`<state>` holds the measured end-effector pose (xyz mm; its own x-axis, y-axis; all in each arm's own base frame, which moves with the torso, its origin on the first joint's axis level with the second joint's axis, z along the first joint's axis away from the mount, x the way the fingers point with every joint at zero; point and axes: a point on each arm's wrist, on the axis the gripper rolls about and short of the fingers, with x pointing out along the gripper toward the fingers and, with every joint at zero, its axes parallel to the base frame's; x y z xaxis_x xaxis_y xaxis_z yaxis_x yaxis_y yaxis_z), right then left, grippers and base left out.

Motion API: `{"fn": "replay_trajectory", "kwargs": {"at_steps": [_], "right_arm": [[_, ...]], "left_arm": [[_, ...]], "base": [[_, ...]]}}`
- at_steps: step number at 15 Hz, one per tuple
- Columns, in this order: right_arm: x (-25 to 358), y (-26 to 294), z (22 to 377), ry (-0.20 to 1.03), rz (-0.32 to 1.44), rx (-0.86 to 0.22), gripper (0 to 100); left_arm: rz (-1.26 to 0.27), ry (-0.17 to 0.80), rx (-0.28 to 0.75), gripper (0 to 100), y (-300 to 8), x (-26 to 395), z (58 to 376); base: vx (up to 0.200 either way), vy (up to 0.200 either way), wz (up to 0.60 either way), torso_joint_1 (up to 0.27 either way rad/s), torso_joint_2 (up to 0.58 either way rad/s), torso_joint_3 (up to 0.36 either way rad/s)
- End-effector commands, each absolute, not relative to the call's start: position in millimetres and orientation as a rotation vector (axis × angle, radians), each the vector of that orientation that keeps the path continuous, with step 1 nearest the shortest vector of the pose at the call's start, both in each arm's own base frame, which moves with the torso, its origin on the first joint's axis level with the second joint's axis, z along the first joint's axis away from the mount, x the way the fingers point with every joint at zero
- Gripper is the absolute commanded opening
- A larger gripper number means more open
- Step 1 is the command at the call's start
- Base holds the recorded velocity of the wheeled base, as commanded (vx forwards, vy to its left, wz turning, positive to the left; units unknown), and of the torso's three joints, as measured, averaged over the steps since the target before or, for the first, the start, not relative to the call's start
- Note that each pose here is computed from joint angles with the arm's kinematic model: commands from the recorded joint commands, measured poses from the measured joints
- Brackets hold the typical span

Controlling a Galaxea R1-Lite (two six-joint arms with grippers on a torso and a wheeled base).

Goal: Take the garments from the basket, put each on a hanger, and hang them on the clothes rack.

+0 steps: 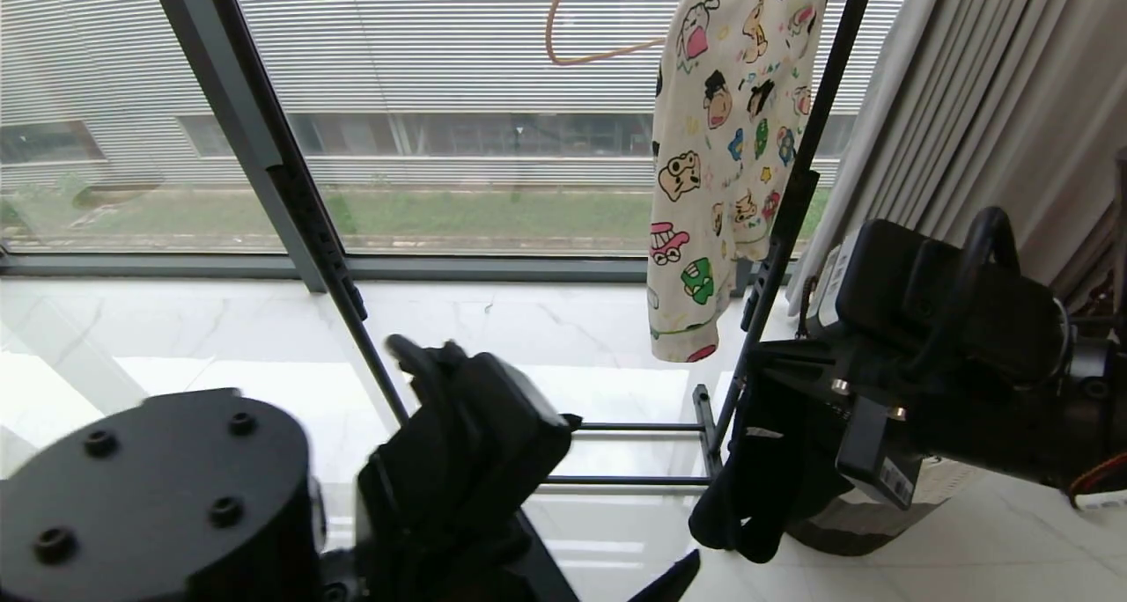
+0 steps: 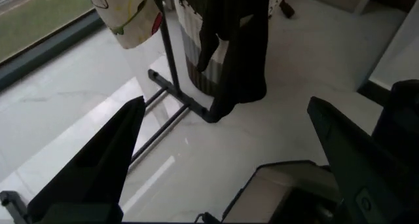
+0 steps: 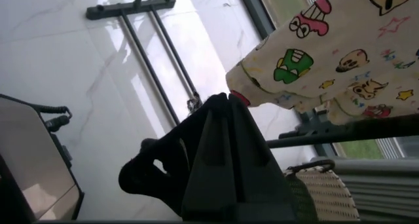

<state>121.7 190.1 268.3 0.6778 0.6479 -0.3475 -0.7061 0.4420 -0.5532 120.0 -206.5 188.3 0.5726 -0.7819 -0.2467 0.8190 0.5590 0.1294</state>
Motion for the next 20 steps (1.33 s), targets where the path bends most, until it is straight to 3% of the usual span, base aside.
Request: {"fn": "replay_trajectory", "kwargs": {"at_steps": [1,5,7,13,20], "right_arm": [[115,184,279,0.057,0.845,-0.711,0],[110,184,281,0.042,0.867,-0.708,0],[106,187,280,0.036,0.886,-0.711,0],[104,188,280,0.032,0.896,-0.712,0],[101,190,280,0.029,0.910,-0.713,0]], "left_arm": [[-0.978,0.195,0.233,100,-264,141,164],[-0.958,0.209,0.243,100,-296,162,150],[-0.854,0.262,0.288,100,-304,183,125],[-0.760,0.298,0.296,100,-299,216,109],[-0.720,0.299,0.298,100,-297,220,108]], "base": [[0.000,0.000,0.00,0.000,0.00,0.000],[0.000,0.000,0.00,0.000,0.00,0.000],[0.000,0.000,0.00,0.000,0.00,0.000],[0.000,0.000,0.00,0.000,0.00,0.000],[0.000,0.000,0.00,0.000,0.00,0.000]]}}
